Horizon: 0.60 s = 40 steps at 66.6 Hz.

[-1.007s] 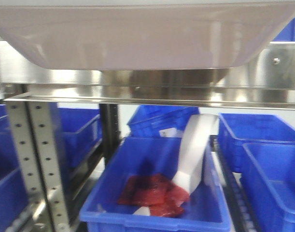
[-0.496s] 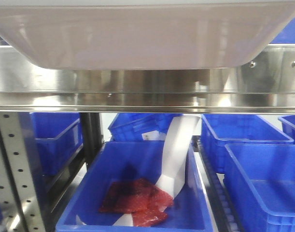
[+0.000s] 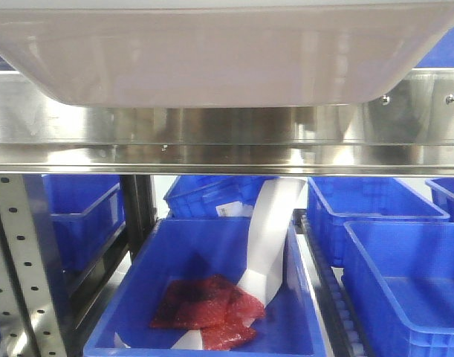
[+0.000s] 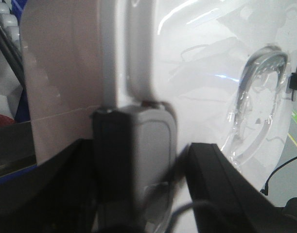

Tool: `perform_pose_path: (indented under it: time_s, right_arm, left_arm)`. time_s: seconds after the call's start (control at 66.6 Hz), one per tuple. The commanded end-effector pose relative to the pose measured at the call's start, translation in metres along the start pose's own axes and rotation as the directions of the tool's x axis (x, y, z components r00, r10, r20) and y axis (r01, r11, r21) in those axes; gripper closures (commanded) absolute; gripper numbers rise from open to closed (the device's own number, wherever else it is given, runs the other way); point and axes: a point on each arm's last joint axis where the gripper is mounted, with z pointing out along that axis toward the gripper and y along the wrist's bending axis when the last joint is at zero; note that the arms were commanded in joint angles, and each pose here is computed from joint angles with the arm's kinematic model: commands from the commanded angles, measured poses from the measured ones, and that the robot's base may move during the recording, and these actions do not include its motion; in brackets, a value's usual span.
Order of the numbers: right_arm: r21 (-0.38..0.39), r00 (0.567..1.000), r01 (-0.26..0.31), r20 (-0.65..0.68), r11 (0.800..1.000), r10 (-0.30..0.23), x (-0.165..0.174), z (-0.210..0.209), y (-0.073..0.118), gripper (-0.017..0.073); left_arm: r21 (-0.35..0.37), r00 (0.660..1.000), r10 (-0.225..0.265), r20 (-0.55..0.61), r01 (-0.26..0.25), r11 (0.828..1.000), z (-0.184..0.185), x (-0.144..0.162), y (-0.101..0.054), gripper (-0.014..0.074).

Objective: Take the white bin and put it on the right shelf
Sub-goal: 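Align the held bin above the upper steel shelf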

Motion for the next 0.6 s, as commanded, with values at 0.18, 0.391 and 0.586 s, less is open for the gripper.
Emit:
perform_pose_path:
  time_s: [0.18, 0.391, 0.586]
  right_arm:
    - [-0.260, 0.999, -0.027, 0.028, 0.965, 0.035, -0.0061, -0.0102, 0.0360, 0.0108]
    - [-0.260, 0.999, -0.027, 0.028, 0.965, 0.035, -0.0061, -0.0102, 0.0360, 0.0108]
    - [-0.259, 0.999, -0.027, 0.029, 0.966, 0.035, -0.0062, -0.0101, 0.0360, 0.0108]
  left_arm:
    - [0.208, 0.997, 0.005, 0.072, -0.020, 0.978, -0.0077, -0.0116, -0.0313, 0.0363]
    - [0.208, 0.997, 0.005, 0.072, -0.020, 0.978, -0.0077, -0.0116, -0.0313, 0.0363]
    - [0.208, 0.997, 0.004, 0.074, -0.019, 0.978, -0.0077, -0.0119, -0.0313, 0.0363]
